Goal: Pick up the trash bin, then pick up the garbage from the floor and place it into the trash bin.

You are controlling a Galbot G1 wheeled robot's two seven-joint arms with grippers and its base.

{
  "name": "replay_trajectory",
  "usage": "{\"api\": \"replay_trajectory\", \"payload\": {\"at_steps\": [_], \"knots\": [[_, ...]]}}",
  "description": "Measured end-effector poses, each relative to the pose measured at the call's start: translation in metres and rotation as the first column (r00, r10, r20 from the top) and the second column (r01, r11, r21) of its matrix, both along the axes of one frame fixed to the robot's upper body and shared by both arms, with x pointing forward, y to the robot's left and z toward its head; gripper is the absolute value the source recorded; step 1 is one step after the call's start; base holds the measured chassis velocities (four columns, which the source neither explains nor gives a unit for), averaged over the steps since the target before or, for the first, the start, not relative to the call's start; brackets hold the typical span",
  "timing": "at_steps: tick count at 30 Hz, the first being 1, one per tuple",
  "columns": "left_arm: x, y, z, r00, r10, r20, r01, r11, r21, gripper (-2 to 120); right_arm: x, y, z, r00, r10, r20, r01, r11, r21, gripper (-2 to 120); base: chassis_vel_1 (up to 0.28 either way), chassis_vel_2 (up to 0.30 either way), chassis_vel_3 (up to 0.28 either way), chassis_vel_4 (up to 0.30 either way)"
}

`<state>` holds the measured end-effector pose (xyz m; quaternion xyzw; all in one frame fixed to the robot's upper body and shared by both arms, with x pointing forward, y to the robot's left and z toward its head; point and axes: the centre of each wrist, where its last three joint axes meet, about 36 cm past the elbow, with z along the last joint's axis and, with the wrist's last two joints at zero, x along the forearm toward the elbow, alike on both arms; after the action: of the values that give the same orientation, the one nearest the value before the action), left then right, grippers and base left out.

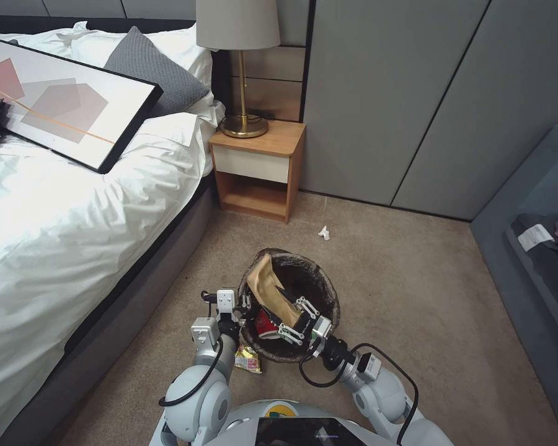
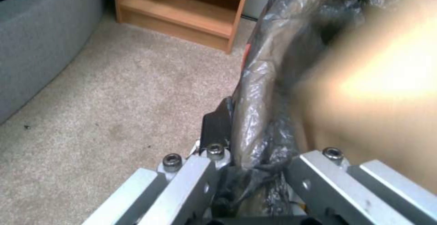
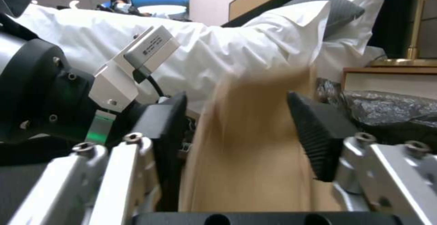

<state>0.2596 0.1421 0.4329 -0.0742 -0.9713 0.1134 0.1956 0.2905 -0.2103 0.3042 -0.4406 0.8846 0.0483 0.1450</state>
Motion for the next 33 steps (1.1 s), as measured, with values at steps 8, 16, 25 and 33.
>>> {"api": "replay_trajectory", "payload": {"at_steps": [8, 16, 25, 33], "knots": [[-0.001, 0.0, 0.0, 1.0, 0.0, -0.001, 0.0, 1.0, 0.0, 3, 0.0, -0.003, 0.001, 1.0, -0.005, 0.009, 0.005, 1.0, -0.005, 88, 0.0, 0.0, 0.0, 0.0], [0.0, 0.001, 0.001, 1.0, 0.002, 0.001, -0.002, 1.0, 0.002, 3, 0.003, -0.007, 0.011, 0.998, -0.041, 0.054, 0.041, 0.999, 0.007, 100, 0.0, 0.0, 0.0, 0.0], [0.002, 0.006, -0.004, 1.0, 0.013, -0.004, -0.013, 1.0, 0.014, 3, 0.012, -0.015, 0.077, 0.872, -0.449, 0.196, 0.435, 0.894, 0.11, 100, 0.0, 0.0, 0.0, 0.0], [0.005, 0.011, -0.003, 0.999, 0.034, 0.004, -0.034, 0.999, 0.023, 3, -0.001, -0.06, 0.093, 0.691, -0.688, 0.22, 0.663, 0.725, 0.187, 100, 0.0, 0.0, 0.0, 0.0]]}}
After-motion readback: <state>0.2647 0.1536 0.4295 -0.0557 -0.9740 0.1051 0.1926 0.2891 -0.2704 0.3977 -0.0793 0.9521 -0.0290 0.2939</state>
